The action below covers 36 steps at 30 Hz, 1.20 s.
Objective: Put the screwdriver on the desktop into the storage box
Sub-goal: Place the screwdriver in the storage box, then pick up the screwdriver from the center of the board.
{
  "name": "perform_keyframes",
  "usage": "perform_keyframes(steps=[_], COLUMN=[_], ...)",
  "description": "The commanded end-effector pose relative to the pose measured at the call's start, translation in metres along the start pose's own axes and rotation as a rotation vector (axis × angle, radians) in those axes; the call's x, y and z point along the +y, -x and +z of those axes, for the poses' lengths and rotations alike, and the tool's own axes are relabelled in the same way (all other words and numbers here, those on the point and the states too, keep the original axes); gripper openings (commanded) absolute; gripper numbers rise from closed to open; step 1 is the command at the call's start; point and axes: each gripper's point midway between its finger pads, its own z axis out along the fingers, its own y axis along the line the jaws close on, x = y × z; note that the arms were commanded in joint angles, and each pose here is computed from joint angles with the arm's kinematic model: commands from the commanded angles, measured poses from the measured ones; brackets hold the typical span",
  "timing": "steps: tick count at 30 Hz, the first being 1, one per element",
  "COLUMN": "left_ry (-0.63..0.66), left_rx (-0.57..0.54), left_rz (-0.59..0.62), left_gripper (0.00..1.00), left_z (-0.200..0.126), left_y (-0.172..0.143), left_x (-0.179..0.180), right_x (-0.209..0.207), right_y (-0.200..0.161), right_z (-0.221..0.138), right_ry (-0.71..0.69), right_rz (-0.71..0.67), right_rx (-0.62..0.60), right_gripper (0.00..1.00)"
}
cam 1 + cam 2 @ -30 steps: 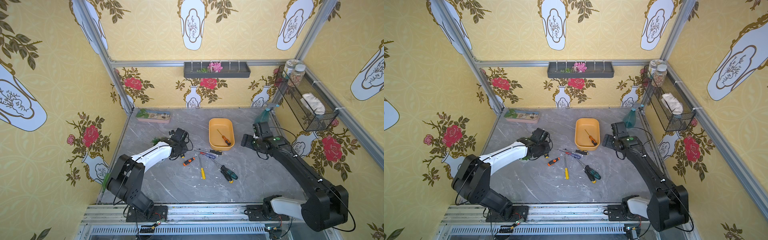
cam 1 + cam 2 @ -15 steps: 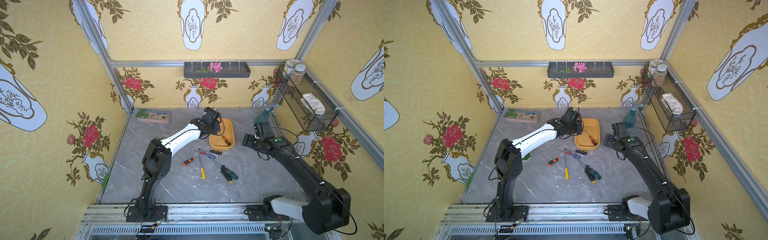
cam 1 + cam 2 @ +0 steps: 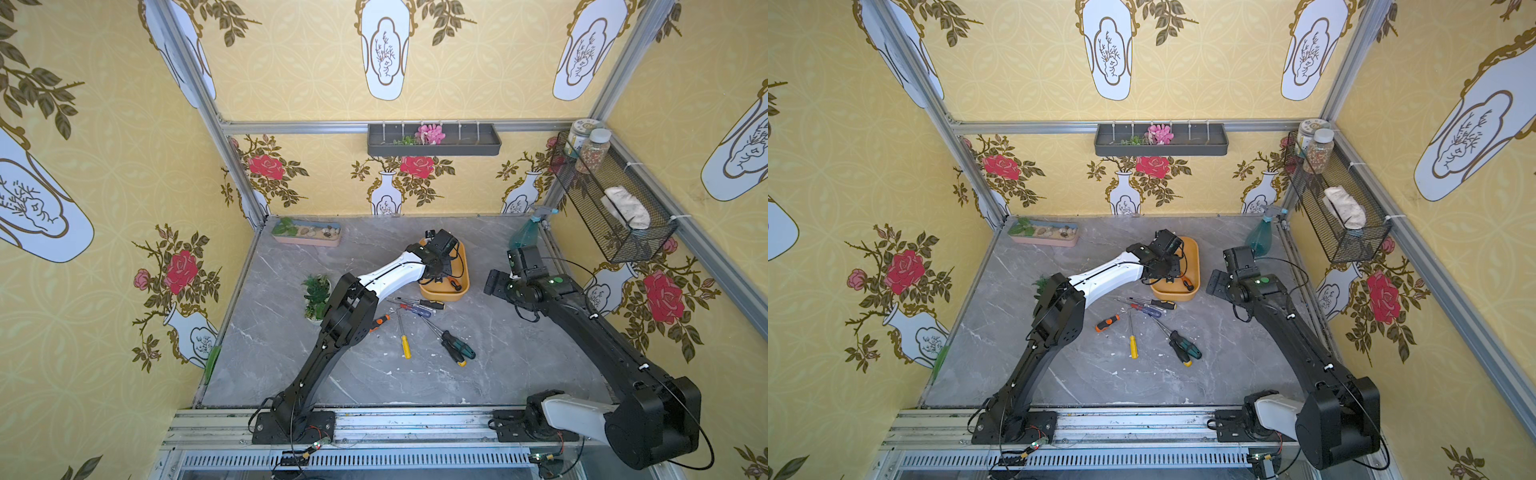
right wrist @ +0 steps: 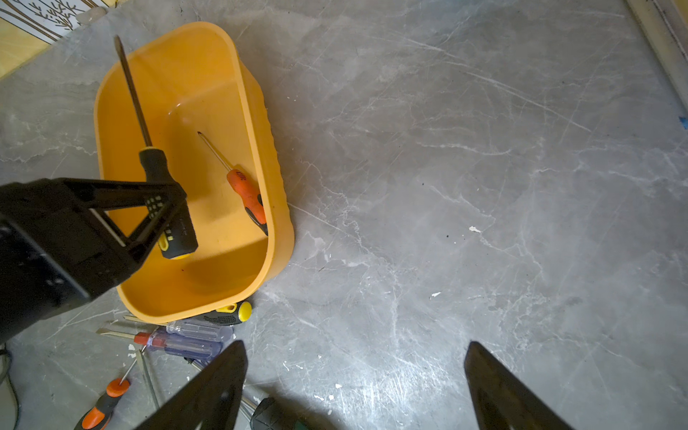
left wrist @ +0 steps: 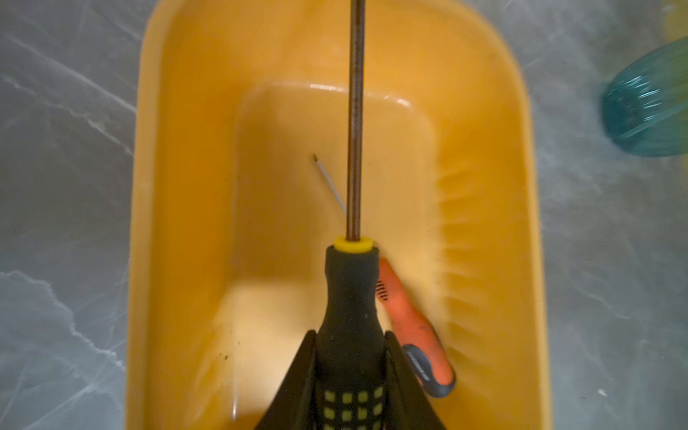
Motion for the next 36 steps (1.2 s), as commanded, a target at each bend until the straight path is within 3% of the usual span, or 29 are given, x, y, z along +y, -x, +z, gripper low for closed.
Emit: perform_keyframes(steps=[1,8,13,18,23,29,36], left_ry=[0.062,0.052,0.018,-0.098,-0.241,-0.258,-0.119], left_rx=[0.033,0.07,0.039,-0.097,-0.262,-0.375,-0.359], left_rz=[-0.016,-0.029,-0.03,-0.065,-0.12,-0.26,-0.494], left_gripper=[0.09,0.39,0.47,0.5,0.51,0.49,0.48], left_z=[0.014,0.028,0.017,-0.036,-0.113,-0.174,-0.188], left_y=[-0.013,-0.024,-0.011,0.029,0.057,0.044,-0.005], left_x=[0.016,0.015,0.005,-0.019,-0.027,0.019,0.118], right_x=[0.0,0.001,0.003,0.021,0.059,0.113,0.189], right_y=[-0.002,-0.003,-0.004,-0.014,-0.055,-0.119,-0.204], right_z=[0.001,0.0,-0.006,-0.01,-0.011,-0.011,0.008], right_ry=[0.002,0.013,0.021,0.057,0.085,0.113,0.117], right_rz=[0.012,0.015,-0.019,-0.115,-0.306,-0.492,-0.58], right_rx=[0.001,0.005,0.013,0.056,0.175,0.309,0.402], right_gripper=[0.92,0.94,0.95,0.93,0.87,0.81,0.64])
